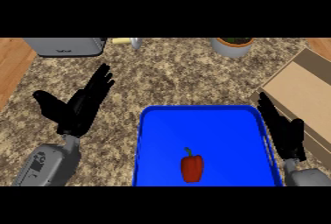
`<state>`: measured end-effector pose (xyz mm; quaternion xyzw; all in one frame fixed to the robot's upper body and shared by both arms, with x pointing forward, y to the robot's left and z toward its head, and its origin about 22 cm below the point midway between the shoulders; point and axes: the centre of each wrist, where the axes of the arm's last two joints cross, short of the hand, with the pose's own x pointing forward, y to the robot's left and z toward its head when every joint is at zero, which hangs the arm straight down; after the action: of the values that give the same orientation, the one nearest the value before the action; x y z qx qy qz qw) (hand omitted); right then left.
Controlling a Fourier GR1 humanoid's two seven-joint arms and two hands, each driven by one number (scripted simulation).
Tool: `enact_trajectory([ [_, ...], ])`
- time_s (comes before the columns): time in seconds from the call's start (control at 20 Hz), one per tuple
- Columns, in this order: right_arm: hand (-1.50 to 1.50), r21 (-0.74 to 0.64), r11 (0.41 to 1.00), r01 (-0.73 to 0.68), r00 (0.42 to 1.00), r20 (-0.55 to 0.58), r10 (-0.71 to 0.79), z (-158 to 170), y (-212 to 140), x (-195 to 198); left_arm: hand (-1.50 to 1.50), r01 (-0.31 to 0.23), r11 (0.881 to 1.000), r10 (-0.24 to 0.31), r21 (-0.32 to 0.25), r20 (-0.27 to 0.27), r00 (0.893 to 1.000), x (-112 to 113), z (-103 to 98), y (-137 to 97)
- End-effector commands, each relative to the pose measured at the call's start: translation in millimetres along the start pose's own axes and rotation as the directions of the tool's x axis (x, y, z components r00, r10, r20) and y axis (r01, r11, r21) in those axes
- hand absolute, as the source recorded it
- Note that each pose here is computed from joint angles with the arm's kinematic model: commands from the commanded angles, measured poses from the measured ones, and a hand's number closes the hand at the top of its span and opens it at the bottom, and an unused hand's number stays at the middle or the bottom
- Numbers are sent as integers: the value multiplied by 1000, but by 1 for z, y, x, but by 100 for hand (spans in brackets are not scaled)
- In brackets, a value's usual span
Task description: Pick the bell pepper from the tray and place it in the cardboard box
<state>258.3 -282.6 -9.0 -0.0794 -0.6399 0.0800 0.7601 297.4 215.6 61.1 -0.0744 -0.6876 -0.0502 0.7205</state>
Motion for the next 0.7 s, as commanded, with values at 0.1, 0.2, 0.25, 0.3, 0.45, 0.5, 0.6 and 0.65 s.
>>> enact_trajectory([
  [0.1,-150,46,997,56,985,160,-63,6,26,38,0,48,992,-45,117,-27,999,-1,32,40],
  [0.2,-150,83,994,73,968,236,-90,31,53,67,0,100,970,-91,222,-51,995,-8,45,69],
  [0.25,-150,94,993,68,951,295,-93,24,54,87,0,94,959,-82,267,-56,995,3,50,88],
  [0.3,-150,-286,899,-331,869,279,409,15,-26,65,0,57,966,-28,252,-116,993,-20,46,69],
  [0.45,-150,-320,946,58,832,539,131,47,43,73,0,48,962,-24,268,-90,996,-12,55,87],
  [0.5,-150,-275,960,50,796,591,128,64,49,78,0,42,958,-15,282,-98,995,-17,64,91],
  [0.6,-150,-245,970,-9,734,657,172,82,61,79,0,44,968,-23,247,-88,996,-14,68,88],
  [0.65,-150,-220,975,-37,729,661,177,100,70,82,0,46,963,-22,264,-94,995,-15,77,99],
])
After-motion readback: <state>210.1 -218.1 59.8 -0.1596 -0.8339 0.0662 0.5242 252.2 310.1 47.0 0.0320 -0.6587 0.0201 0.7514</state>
